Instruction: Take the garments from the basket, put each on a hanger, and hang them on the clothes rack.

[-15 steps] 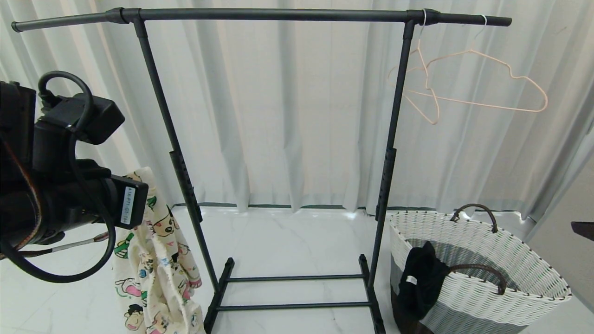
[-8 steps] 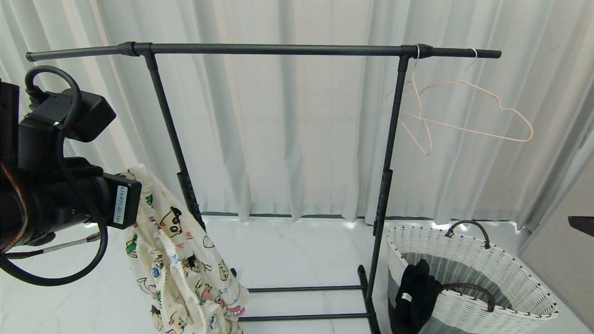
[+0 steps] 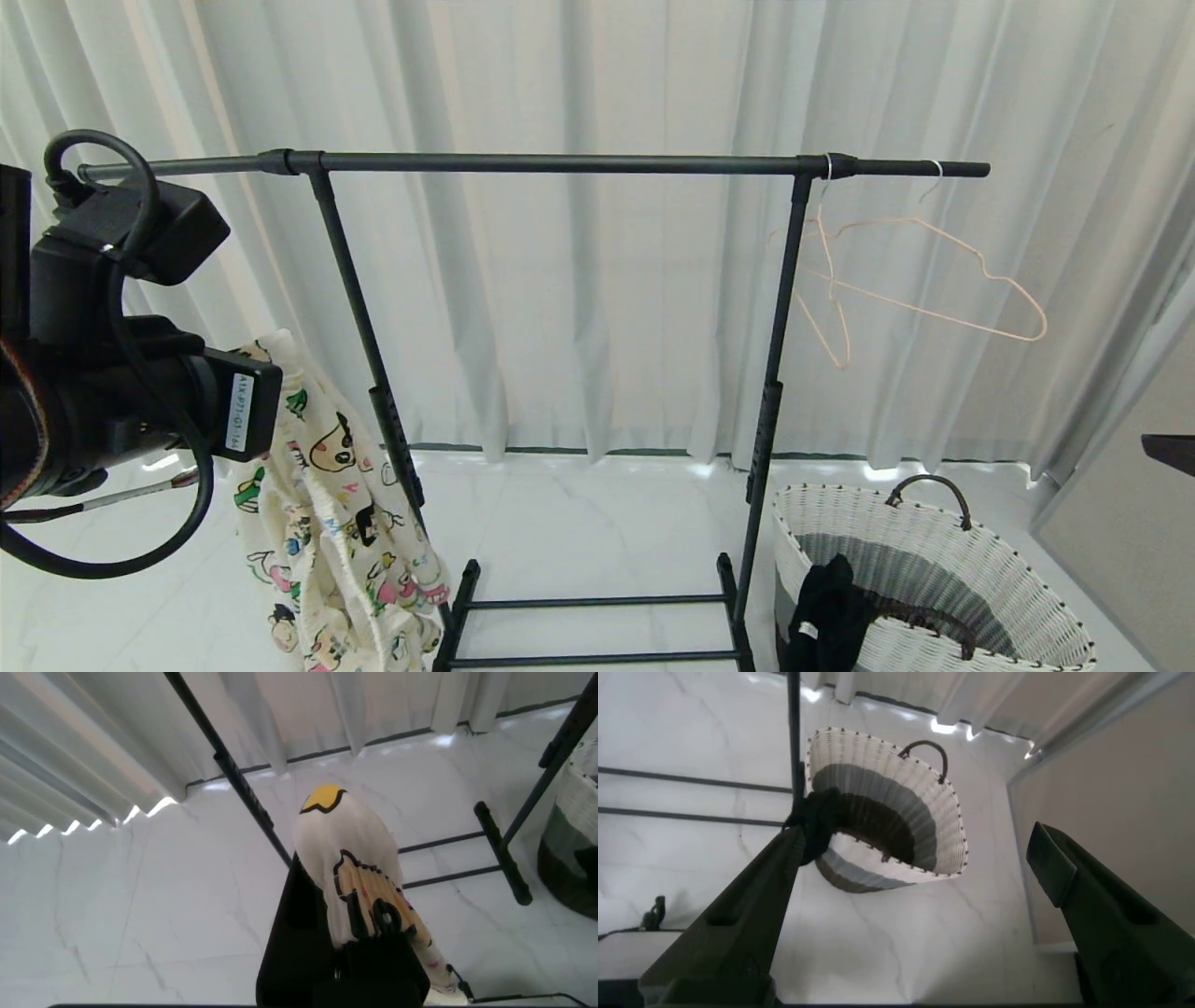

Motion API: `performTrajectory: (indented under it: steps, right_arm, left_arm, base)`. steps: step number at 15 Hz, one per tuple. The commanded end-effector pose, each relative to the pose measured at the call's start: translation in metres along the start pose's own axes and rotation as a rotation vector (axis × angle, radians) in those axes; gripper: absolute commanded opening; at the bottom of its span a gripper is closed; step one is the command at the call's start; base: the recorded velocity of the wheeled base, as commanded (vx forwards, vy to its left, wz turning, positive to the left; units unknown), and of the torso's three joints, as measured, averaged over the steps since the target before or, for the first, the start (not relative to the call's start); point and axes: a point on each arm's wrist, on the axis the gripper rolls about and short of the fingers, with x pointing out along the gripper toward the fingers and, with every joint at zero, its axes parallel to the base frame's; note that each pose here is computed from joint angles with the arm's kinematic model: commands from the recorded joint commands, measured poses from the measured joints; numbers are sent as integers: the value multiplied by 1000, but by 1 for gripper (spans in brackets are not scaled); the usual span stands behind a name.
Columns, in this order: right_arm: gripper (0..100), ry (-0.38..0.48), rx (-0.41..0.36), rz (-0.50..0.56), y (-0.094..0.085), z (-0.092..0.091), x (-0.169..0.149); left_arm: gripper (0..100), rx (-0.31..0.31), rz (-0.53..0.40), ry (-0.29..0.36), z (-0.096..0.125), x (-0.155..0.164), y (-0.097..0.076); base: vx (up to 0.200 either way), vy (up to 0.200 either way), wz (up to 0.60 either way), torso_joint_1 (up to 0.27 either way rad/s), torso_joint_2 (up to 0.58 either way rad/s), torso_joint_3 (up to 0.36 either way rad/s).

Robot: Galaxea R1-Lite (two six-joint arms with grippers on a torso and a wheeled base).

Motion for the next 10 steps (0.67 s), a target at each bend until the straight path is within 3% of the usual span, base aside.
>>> performTrajectory:
  steps: [1, 6, 10]
  right_arm:
    - [100, 2, -1, 0, 1, 0, 1]
    - [100, -15, 7, -1, 2, 3, 4]
    - [100, -17, 12, 1, 2, 3, 4]
  left_arm:
    - [0, 0, 0, 2, 0, 1, 0]
    - [0, 2, 0, 7, -1, 1, 0]
    - [0, 0, -1, 1, -3, -3, 0]
  base:
    - [0, 0, 0, 227, -500, -286]
    - [0, 0, 0, 232, -506, -274]
    - [0, 0, 0, 62, -129, -66]
